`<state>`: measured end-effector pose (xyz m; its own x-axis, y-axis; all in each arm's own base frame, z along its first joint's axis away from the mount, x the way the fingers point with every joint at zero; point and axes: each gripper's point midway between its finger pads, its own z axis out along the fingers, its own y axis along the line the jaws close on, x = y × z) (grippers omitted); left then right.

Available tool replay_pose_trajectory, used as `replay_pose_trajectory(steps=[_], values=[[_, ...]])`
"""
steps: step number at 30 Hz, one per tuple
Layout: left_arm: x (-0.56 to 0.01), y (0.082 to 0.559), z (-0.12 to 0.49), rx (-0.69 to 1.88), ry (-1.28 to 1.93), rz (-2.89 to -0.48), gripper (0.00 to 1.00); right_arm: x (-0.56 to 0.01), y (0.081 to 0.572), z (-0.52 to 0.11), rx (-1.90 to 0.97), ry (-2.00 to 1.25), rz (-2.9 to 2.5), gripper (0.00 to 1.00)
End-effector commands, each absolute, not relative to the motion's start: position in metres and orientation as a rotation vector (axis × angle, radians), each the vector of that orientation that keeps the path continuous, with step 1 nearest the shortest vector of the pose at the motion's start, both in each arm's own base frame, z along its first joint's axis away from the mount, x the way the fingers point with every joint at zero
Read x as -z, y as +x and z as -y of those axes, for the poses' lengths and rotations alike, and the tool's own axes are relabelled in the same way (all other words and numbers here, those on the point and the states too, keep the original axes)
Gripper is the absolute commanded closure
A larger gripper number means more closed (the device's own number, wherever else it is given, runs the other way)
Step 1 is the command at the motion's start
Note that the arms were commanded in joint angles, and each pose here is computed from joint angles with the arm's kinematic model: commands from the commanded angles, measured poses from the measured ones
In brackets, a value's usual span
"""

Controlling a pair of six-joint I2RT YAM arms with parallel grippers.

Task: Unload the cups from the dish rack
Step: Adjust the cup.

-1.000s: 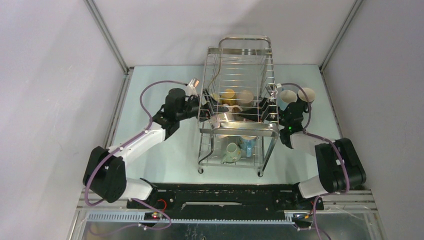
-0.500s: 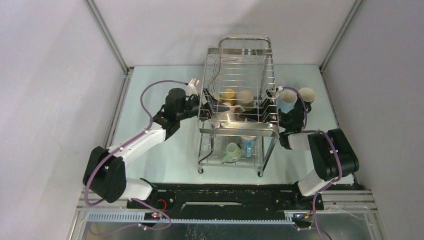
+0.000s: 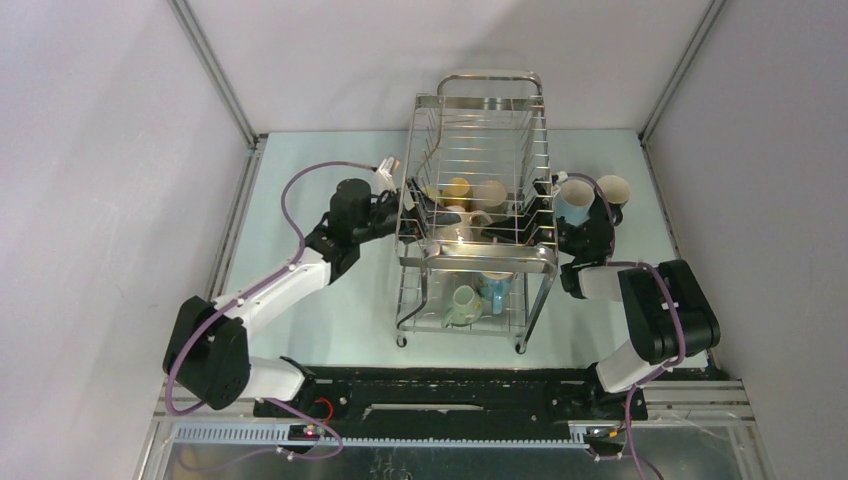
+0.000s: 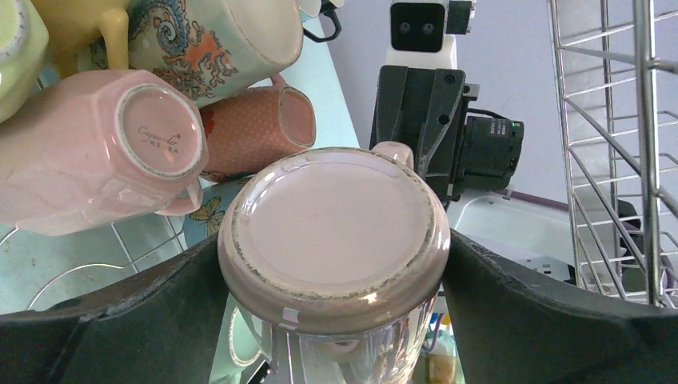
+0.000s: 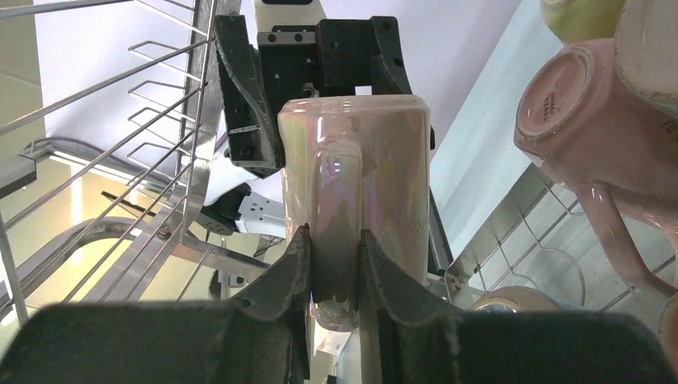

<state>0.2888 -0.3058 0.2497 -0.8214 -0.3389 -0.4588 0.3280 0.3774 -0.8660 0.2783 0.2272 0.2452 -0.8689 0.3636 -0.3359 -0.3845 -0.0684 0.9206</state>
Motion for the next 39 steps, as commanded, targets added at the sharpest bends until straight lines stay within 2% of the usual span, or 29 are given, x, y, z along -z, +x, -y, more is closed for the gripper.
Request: replay_pose_trajectory(steps=[1, 11, 19, 23, 28, 39], values=[[-0.284, 0.286, 0.299, 1.519, 0.058, -1.89, 0.38, -0.267, 0.274, -0.222, -2.013, -0.036, -1.659, 1.0], [-0.289, 0.285, 0.296, 1.6, 0.016, -1.84, 0.18, -0.267, 0.274, -0.222, -2.024, -0.019, -1.662, 1.0], [-0.292, 0.287, 0.294, 1.651, -0.039, -1.82, 0.09, -0.267, 0.278, -0.223, -2.049, 0.04, -1.667, 1.0], [-0.293, 0.287, 0.295, 1.668, -0.053, -1.818, 0.07, -0.267, 0.279, -0.224, -2.064, 0.066, -1.672, 1.0], [-0.292, 0.289, 0.296, 1.68, -0.074, -1.826, 0.0, -0.274, 0.278, -0.226, -2.086, 0.088, -1.657, 1.0], [-0.283, 0.291, 0.294, 1.685, -0.131, -1.848, 0.0, -0.28, 0.279, -0.224, -2.112, 0.137, -1.644, 1.0]])
